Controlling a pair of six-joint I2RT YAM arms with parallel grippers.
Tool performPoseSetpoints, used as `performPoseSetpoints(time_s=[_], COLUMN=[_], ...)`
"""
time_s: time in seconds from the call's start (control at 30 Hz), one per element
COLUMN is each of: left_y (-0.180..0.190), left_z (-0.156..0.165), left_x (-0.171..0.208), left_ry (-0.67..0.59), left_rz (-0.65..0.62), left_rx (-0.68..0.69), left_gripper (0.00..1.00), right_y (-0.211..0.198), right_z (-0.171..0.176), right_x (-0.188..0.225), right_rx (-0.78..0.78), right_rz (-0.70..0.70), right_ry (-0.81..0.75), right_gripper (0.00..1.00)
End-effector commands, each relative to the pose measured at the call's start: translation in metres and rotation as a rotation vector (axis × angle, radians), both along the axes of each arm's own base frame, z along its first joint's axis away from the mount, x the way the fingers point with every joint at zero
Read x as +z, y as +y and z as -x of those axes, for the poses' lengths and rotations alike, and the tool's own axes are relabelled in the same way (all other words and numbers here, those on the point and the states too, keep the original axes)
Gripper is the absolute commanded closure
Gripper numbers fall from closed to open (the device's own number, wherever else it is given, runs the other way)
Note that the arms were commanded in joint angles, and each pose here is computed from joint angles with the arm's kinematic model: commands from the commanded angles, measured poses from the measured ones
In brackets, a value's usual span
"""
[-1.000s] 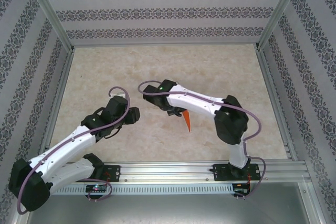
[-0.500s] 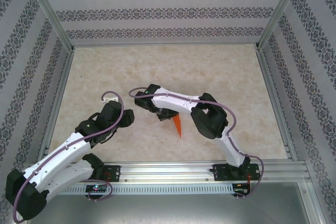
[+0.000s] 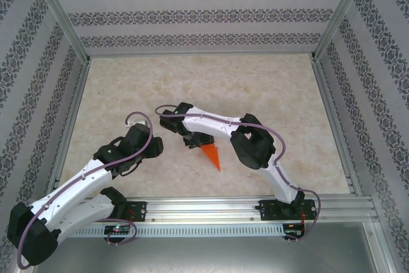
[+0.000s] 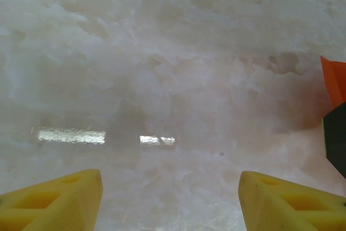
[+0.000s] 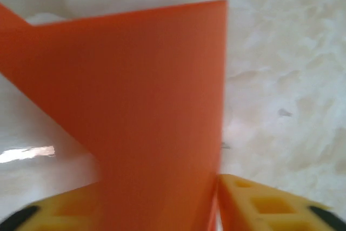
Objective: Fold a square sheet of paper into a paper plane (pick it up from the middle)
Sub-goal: Turn over the paper at the center of the table.
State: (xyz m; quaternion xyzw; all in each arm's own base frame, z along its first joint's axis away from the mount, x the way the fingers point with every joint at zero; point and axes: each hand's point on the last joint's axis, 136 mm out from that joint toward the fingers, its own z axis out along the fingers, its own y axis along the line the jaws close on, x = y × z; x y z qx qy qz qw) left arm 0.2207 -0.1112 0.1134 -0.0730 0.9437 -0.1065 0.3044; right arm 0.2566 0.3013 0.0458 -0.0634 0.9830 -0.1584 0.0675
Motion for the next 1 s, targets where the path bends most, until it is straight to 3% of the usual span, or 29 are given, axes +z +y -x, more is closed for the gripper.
performPoseSetpoints(time_s=[0.0, 0.17, 0.33, 0.43, 0.53, 0.7, 0.97], left_y=[0.004, 0.008, -0.011, -0.032, -0.048, -0.062, -0.074], left_z=[0.004, 0.010, 0.005, 0.001, 0.002, 0.005, 0.006], left_x=[0.009, 0.021, 0.026, 0.026, 0.019, 0.000, -0.013], left_ry=[0.022, 0.044, -0.003, 0.000, 0.051, 0.090, 0.139], left_rz=[-0.020, -0.054, 0.020, 0.095, 0.157, 0.249, 0.276], left_rx=[-0.011, -0.041, -0.110, -0.171, -0.196, -0.196, -0.234], left_gripper=[0.31, 0.29, 0.27, 0.26, 0.26, 0.25, 0.23], right_y=[0.035, 0.076, 0.060, 0.045, 0.031, 0.017, 0.009], right_z=[-0.003, -0.009, -0.015, -0.004, 0.006, 0.017, 0.022], right_x=[0.026, 0.050, 0.082, 0.079, 0.067, 0.047, 0.027], right_rx=[-0.020, 0.004, 0.001, -0.023, -0.055, -0.050, -0.023], right_rz=[-0.212, -0.480, -0.579, -0.699, -0.856, -1.037, -1.031], right_ry=[-0.049, -0.105, -0.250, -0.294, -0.285, -0.197, -0.124], right_gripper=[0.47, 0.36, 0.35, 0.43, 0.63, 0.89, 0.92])
